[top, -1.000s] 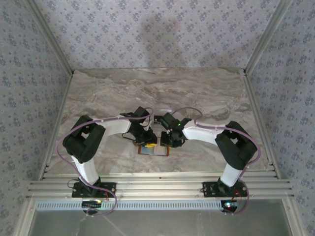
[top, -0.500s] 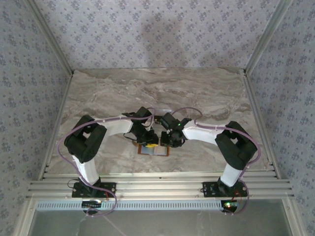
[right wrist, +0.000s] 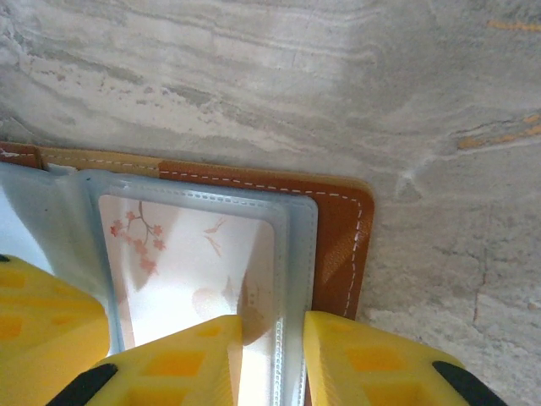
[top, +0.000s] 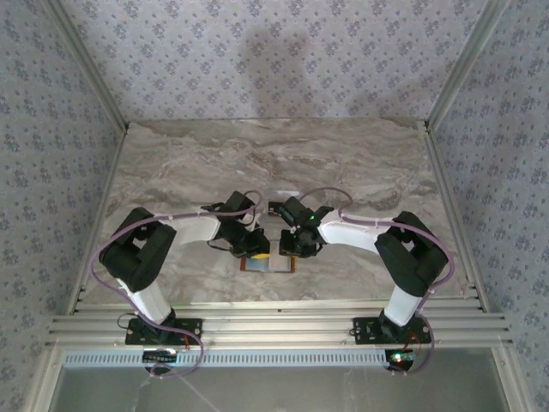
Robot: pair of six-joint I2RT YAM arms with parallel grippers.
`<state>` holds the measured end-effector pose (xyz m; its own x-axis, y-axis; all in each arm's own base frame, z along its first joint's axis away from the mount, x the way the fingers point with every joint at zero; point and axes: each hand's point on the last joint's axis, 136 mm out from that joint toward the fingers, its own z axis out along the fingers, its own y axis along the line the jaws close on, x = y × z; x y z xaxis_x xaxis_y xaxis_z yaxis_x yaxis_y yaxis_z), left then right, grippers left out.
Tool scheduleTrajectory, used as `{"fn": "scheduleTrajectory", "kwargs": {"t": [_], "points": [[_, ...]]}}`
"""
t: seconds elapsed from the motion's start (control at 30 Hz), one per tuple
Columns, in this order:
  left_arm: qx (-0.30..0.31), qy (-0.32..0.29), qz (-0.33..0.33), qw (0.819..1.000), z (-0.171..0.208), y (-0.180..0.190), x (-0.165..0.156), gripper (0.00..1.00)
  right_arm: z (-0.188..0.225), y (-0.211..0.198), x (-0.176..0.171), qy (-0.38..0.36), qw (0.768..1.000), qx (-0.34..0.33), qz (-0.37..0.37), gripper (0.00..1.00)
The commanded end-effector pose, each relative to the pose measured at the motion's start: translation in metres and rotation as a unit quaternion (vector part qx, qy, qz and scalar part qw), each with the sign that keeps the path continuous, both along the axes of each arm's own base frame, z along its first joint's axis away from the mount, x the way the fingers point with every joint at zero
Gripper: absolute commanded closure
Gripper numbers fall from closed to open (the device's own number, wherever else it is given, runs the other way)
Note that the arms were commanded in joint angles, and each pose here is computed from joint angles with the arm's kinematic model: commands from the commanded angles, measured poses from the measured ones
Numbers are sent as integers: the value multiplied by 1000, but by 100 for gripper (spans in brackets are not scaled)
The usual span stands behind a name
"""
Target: Take the credit cards out of the card holder
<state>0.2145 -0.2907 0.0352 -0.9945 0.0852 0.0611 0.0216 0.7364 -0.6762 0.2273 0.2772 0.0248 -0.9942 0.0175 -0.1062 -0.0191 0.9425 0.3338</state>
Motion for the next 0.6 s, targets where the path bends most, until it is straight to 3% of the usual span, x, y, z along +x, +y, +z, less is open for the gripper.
{"fn": "scheduleTrajectory", "kwargs": {"t": [0.0,0.13,0.33,0.57], "points": [[-43,-8,-4,999,15,-10,2,88,-14,-12,-13,31,999,-28,-5,73],[-1,7,1,1000,1,0,1,87,-13,-12,-13,30,999,-28,-5,73],[-7,12,-2,1000,10,-8,1,77,-14,-14,-13,30,999,-30,-5,73],[61,32,-1,998,-10,9,-4,76,-16,-15,-13,31,999,-31,-7,73]]}}
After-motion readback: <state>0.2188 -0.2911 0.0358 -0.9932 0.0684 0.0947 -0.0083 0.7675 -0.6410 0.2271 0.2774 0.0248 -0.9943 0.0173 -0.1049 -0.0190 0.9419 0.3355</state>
